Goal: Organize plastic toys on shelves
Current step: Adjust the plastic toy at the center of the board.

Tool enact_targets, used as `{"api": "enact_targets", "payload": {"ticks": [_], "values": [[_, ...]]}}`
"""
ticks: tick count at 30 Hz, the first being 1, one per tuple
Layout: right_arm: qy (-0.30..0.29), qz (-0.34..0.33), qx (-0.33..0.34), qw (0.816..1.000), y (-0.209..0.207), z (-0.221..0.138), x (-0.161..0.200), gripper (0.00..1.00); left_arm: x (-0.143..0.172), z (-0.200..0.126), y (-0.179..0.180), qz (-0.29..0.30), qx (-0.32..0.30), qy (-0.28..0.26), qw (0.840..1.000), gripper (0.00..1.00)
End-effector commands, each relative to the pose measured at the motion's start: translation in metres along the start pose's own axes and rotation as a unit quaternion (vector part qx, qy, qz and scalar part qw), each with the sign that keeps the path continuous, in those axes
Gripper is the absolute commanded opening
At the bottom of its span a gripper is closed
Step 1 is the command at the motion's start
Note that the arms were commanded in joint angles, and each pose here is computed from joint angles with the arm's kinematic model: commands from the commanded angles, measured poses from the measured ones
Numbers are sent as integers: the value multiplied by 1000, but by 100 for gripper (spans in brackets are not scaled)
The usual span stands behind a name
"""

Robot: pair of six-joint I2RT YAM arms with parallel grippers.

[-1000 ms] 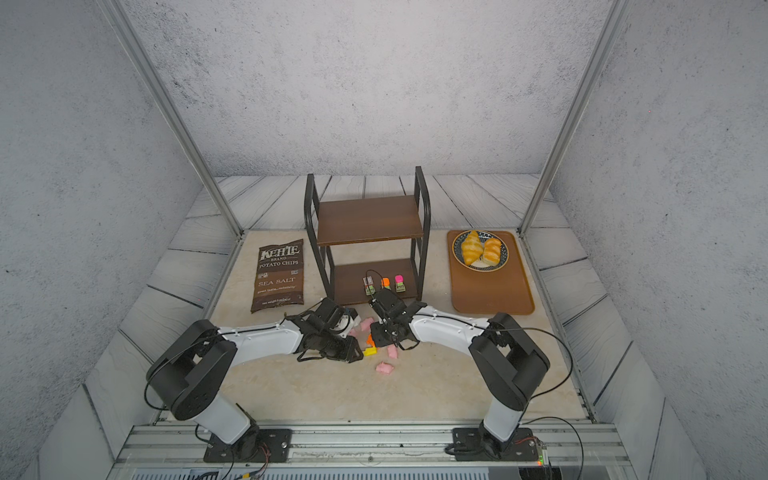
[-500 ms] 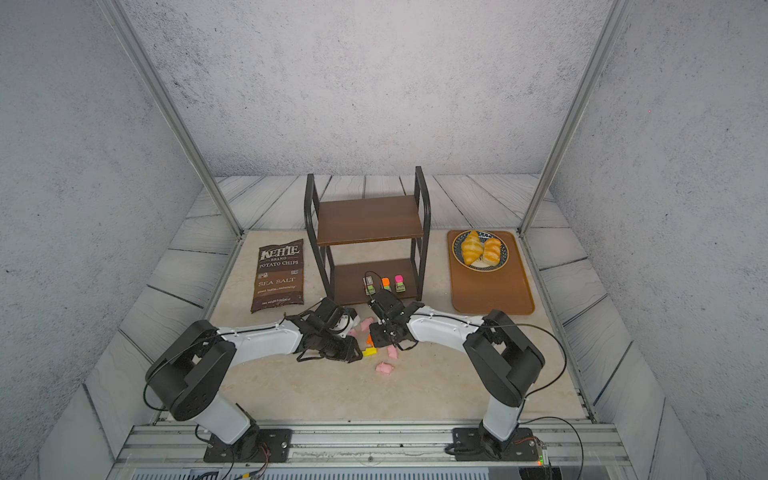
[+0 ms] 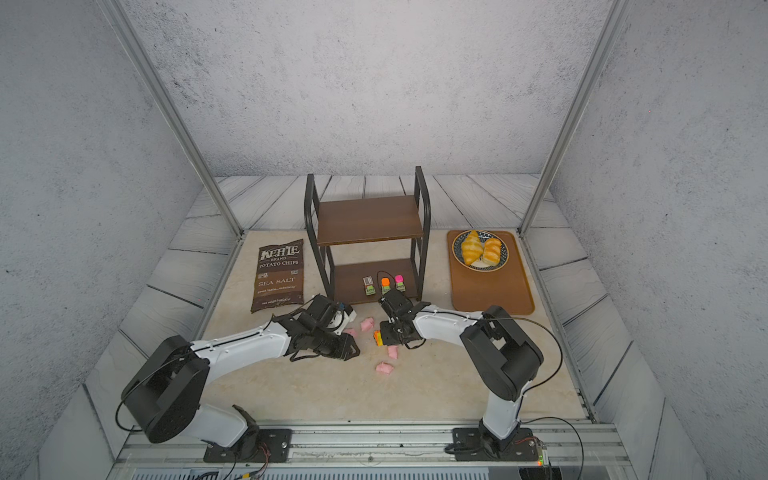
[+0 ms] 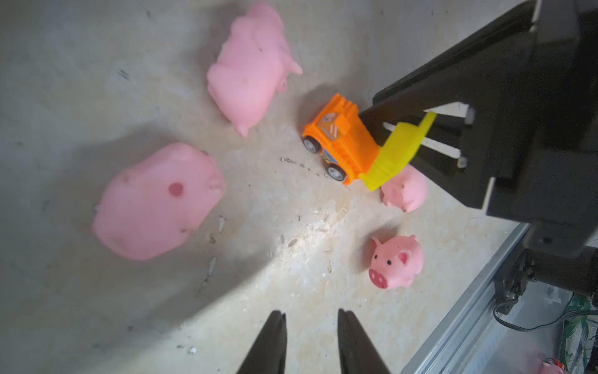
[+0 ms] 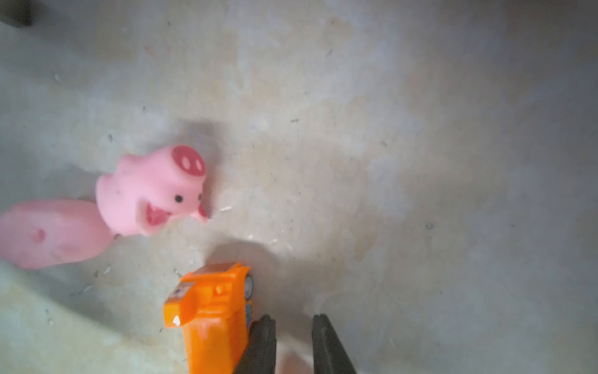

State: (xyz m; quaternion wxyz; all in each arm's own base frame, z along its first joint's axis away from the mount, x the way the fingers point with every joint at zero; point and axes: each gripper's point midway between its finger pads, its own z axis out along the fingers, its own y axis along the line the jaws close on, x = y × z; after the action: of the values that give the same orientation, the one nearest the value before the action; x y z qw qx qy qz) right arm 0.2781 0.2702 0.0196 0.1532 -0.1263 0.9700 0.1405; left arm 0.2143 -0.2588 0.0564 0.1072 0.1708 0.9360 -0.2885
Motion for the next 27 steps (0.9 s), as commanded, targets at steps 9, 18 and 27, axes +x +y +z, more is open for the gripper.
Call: {"api": "enact_targets", "payload": {"ticks": [9,18,27], "values": [[23,2,39,999,-17,2,14,34,-18,-6,6,-11,-30,-22,999,36],[-9,-11,48,999,-22,-27,8,40,-56,-10,-6,-10,-26,-53,998,47],[-32,-17,23,999,-22,-49,11,41,-71,0,-35,49,31,-30,998,54]]}}
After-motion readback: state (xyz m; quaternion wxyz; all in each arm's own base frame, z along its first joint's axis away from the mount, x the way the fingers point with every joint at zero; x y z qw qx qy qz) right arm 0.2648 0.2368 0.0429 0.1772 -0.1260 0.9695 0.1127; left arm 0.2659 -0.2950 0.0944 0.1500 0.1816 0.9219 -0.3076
